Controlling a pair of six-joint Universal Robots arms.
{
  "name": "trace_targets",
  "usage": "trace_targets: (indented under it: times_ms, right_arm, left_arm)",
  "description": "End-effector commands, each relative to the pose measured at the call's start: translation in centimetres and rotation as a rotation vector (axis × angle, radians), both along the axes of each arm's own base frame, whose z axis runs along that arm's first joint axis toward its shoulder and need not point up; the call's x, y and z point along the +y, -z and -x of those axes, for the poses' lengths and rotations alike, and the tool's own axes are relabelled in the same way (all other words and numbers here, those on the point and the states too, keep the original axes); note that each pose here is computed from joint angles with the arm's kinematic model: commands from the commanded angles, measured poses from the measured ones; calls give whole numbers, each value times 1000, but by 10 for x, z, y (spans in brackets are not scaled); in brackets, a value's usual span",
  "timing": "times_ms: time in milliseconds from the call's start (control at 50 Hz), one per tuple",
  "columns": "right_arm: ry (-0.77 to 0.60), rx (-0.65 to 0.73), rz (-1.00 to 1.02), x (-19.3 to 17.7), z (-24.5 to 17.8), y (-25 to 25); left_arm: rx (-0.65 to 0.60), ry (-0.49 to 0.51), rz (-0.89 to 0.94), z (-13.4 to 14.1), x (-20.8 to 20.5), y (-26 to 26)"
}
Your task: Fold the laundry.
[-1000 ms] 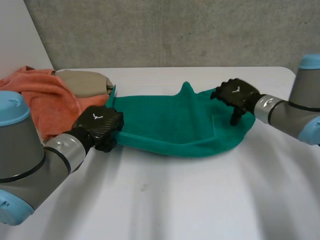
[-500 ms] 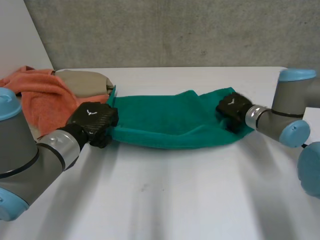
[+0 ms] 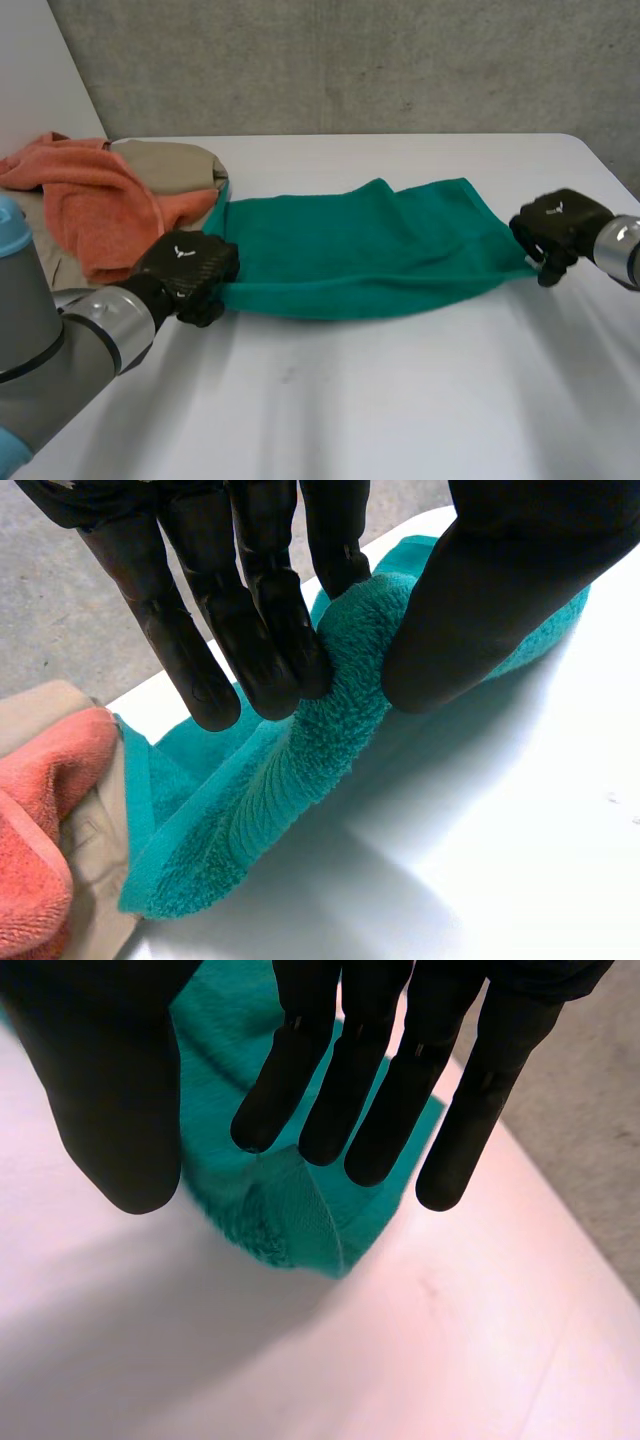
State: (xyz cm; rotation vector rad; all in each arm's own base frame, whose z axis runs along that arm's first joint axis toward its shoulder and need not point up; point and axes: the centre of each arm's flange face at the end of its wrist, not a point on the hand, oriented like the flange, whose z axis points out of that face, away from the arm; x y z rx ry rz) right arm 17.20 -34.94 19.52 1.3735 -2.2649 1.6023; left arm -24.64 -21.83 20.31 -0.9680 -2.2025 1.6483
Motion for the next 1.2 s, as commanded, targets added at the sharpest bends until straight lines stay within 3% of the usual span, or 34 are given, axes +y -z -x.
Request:
trace_targets:
  times_ms: [20, 220, 540, 920, 1020, 1200]
  right_arm:
    - [14, -16, -31, 7, 3, 36]
    - [60, -74, -70, 3, 2, 62]
    - [138, -197, -40, 33, 11, 30]
    - [121, -203, -53, 17, -1, 88]
    - [144, -230, -17, 12, 3, 77]
    - [219, -216, 159, 33, 36, -24]
  left_arm:
    - [-9, 20, -16, 3, 3, 10]
    - [-20, -3, -19, 7, -7, 15]
    - [-2, 1, 23, 14, -19, 4]
    - [-3, -8, 15, 15, -28, 6]
    - [-9, -9, 1, 13, -25, 8]
    - [-22, -15, -22, -1, 5, -27]
